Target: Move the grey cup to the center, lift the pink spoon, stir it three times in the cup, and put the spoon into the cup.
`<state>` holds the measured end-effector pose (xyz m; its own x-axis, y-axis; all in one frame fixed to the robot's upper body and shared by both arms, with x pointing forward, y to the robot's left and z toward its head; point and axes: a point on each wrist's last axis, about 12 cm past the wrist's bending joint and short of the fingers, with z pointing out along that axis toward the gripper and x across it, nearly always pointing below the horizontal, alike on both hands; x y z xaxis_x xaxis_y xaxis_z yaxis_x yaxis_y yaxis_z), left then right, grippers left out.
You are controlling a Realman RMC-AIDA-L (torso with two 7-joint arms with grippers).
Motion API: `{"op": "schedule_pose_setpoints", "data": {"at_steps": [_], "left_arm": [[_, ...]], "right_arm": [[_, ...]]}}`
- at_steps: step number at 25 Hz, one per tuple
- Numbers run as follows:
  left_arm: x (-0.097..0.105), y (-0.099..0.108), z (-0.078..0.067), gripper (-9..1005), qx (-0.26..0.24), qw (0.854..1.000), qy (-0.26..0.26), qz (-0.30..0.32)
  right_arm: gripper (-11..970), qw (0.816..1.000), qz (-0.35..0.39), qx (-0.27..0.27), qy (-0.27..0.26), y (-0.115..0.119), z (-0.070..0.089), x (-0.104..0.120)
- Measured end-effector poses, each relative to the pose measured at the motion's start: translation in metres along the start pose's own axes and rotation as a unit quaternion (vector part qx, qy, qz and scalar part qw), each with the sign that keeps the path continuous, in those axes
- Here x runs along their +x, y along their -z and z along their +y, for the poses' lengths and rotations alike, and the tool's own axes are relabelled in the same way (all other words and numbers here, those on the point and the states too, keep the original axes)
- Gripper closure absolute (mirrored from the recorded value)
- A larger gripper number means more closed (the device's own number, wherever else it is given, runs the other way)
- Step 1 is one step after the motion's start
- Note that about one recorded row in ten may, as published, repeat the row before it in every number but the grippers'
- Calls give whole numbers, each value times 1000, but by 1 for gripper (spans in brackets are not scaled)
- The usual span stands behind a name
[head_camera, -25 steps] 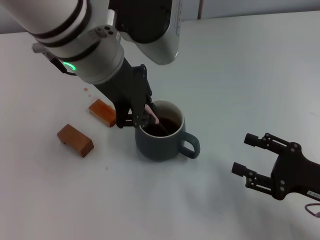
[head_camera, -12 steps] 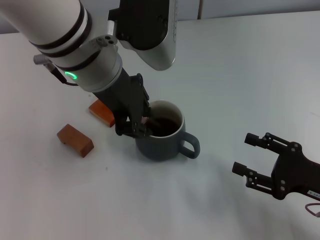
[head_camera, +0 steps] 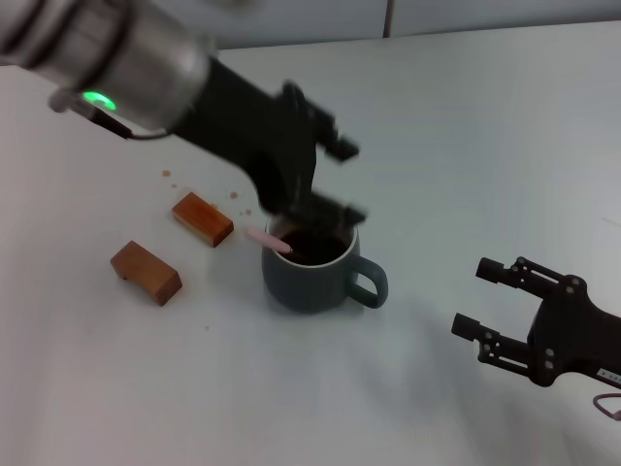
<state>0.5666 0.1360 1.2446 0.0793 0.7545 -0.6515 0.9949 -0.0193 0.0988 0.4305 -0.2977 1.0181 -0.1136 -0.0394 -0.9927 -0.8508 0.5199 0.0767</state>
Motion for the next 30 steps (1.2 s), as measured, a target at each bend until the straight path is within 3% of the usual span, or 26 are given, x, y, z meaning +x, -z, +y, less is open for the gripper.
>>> {"op": "schedule_pose_setpoints", "data": {"at_steps": [1, 2, 3, 4, 5, 8, 9, 10, 12, 13, 16, 17, 18, 22, 25, 27, 30], "left_arm": [[6, 10, 2, 380, -3, 999, 14, -50], [24, 30, 3, 368, -15, 987, 47, -155], [24, 30, 3, 356, -15, 987, 47, -155], [35, 41, 3, 344, -25, 974, 60, -217], [56, 56, 1, 332, -44, 949, 83, -300], [100, 71, -13, 307, -82, 903, 103, -408], [100, 71, -13, 300, -82, 903, 103, -408], [112, 74, -20, 293, -94, 892, 97, -432], [159, 72, -54, 280, -148, 865, 82, -472], [159, 72, -54, 273, -148, 865, 82, -472], [194, 57, -86, 253, -194, 857, 84, -470], [213, 43, -107, 246, -211, 858, 88, -460], [213, 43, -107, 239, -211, 858, 88, -460], [245, 13, -145, 211, -209, 878, 122, -413], [251, 7, -153, 188, -209, 880, 133, -405], [263, -4, -170, 180, -214, 884, 146, -390], [266, -6, -176, 180, -214, 888, 144, -379]], "right_arm": [[213, 1000, 0, 0, 0, 0, 0, 0], [213, 1000, 1, 1, 1, 0, 0, 0], [213, 1000, 1, 1, 1, 0, 0, 0], [213, 1000, 1, 1, 2, 1, -1, 0], [213, 1000, 2, 2, 3, 1, -2, -1], [213, 1000, 2, 3, 3, 1, -2, -1], [213, 1000, 3, 4, 4, 1, -3, -1], [213, 1000, 3, 4, 4, 1, -3, -1], [213, 1000, 3, 5, 4, 1, -3, -1], [213, 1000, 3, 5, 4, 1, -3, -1], [213, 1000, 6, 7, 5, 1, -4, 0], [214, 1000, 10, 11, 6, 2, -5, 0], [214, 1000, 10, 11, 6, 2, -5, 0], [214, 1000, 12, 13, 8, 2, -6, 1], [214, 1000, 12, 13, 8, 2, -6, 1], [213, 1000, 10, 11, 7, 1, -5, 0], [213, 1000, 10, 9, 7, 0, -5, 0]]}}
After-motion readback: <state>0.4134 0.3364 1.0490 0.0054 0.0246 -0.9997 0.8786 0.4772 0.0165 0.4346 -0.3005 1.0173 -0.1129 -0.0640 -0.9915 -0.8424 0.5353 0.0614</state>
